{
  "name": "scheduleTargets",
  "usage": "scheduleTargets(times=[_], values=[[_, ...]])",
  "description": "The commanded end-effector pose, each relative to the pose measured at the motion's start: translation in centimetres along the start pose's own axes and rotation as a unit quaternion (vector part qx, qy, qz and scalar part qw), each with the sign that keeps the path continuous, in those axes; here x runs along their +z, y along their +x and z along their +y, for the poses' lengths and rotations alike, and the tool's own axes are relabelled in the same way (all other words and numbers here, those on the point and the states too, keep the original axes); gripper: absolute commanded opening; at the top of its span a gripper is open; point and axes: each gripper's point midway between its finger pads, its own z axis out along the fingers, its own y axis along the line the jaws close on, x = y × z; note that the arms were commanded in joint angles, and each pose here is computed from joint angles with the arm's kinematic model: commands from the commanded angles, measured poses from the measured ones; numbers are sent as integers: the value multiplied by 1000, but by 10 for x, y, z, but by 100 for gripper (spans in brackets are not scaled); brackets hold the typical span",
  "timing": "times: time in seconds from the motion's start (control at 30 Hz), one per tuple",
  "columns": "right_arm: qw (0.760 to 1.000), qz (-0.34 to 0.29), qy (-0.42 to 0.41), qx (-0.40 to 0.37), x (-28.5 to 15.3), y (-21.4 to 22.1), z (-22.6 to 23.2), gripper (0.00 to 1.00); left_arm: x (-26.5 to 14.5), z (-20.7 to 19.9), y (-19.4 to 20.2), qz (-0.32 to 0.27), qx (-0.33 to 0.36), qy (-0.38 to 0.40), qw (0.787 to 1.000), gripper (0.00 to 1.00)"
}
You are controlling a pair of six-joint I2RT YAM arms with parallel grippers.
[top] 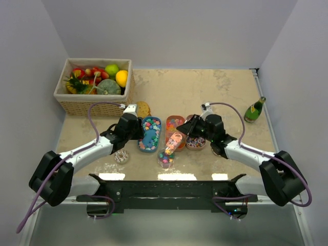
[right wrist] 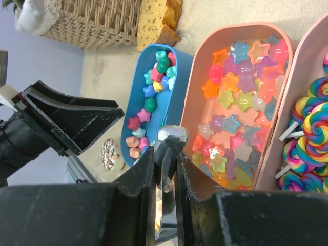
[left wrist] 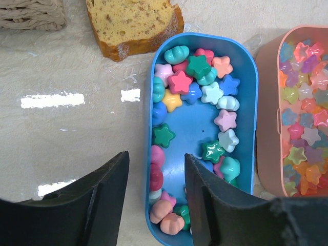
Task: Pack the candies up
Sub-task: Place the fake candies in the packing bottle.
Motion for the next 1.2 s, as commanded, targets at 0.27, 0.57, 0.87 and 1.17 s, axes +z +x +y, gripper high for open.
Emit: scheduleTargets(times=[0.27,0.57,0.87,1.17], values=[[988,5,-12,-155,-2,-18,39,0,0,-13,-21,-27,-16,21,999,52],[982,4,-27,-187,-6,-19,49,0,-4,-13,-25,-33,-17,22,999,52],[981,-45,13,-190,-16,-44,48,0,-10,-16,-28,-37,-19,31,999,52],[959,-184,141,-164,-48,-114,25,0,-23,-45,-47,-61,1,75,995,52]])
